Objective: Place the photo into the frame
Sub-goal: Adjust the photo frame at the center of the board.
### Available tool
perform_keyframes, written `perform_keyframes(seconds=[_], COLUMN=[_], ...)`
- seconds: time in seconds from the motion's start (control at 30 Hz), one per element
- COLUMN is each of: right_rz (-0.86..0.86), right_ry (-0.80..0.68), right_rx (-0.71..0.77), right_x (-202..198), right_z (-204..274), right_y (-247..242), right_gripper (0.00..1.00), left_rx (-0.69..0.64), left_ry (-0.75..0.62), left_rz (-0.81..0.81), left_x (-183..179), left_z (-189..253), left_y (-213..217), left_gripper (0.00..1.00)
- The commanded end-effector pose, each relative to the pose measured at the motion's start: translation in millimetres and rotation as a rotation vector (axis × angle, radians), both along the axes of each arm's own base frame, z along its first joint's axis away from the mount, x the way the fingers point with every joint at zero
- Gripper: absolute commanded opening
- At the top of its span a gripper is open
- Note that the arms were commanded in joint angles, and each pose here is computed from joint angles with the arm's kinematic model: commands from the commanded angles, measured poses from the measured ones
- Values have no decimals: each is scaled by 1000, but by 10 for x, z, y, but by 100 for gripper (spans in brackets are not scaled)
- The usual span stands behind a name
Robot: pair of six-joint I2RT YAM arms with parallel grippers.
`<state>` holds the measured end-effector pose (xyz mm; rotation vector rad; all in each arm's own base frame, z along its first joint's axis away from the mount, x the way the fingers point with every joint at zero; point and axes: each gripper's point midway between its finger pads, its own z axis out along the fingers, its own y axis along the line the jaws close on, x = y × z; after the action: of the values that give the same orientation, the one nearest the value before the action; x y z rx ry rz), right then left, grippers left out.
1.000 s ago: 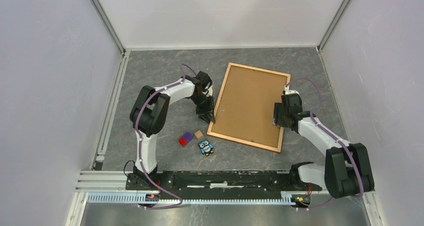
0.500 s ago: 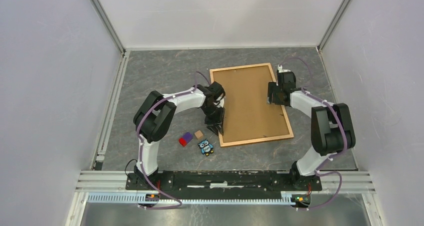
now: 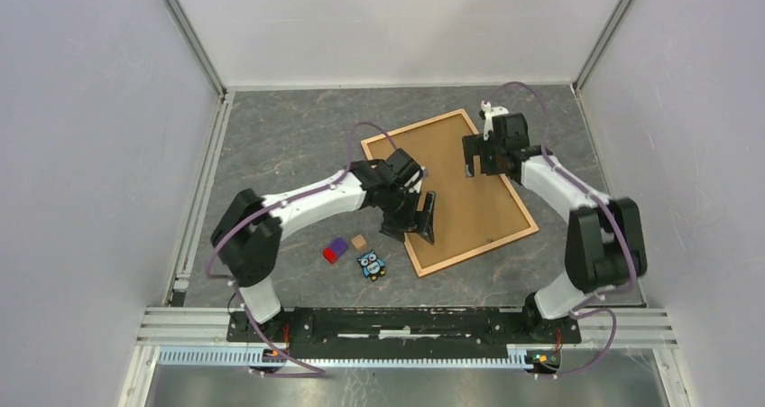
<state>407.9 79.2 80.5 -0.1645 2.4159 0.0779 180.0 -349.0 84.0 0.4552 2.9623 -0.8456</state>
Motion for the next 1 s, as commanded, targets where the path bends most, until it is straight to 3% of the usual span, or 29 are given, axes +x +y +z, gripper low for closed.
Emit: perform_keyframes(seconds=[0.0,0.2,0.37,0.53,0.83,0.97], right_rz=[58,-80,-492,-773,-881,-875], right_ry=[-41,33,71,-38,11,67], right_rx=[-12,141,202,305,327,322], right_x=[-492,-1159,-1603,-1813,-1854,-1864], right_z=[346,310,198,79,-306,-490], right_y=[57,55,-350,-603,-618,-564], right_gripper=[98,98,91,85,78,69], left_rx=[-70,-126,-153,-140,-102,-163], left_ry=[-214,-345,-454,-536,-620,-588], left_rz=[47,81,97,98,58,72], left_x=[248,304,285,266,387,462], left_z=[633,1236,1686,1940,2034,2010], left_y=[80,240,426,625,662,432], left_gripper=[88,94,95,96,96,96])
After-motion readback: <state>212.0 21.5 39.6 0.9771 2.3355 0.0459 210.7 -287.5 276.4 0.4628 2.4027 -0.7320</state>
